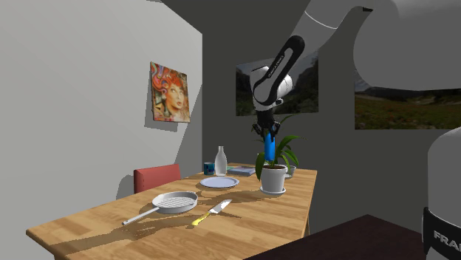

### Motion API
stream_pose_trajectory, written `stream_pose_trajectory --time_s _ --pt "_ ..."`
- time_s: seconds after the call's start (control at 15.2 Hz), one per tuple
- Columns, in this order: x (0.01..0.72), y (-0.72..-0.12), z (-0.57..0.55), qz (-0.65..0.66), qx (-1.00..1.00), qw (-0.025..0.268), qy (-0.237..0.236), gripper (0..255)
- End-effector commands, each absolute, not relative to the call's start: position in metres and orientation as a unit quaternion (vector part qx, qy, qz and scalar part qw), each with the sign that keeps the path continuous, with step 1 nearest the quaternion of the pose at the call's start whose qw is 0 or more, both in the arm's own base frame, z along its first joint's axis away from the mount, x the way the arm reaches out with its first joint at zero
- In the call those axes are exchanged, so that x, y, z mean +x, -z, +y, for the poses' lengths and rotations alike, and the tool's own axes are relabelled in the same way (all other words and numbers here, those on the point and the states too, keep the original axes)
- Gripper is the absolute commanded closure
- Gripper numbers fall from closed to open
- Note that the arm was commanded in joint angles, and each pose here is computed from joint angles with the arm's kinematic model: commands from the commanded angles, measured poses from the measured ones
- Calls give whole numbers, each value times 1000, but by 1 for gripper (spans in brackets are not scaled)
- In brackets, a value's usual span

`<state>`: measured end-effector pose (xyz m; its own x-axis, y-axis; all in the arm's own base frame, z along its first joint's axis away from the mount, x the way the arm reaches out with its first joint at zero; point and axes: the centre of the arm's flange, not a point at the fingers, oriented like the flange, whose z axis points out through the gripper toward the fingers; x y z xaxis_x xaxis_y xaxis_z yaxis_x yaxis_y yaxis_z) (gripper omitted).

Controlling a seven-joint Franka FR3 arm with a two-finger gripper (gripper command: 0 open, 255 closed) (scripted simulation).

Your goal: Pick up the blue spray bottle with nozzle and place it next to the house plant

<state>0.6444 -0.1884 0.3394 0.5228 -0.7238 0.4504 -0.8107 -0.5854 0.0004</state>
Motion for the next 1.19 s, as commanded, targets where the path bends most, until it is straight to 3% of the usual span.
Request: stream_pose_trajectory --time_s 0.0,1.12 --pt "644 -329 -189 -443 866 105 -206 255" --pt "644 -240 -189 -443 866 105 -206 255"
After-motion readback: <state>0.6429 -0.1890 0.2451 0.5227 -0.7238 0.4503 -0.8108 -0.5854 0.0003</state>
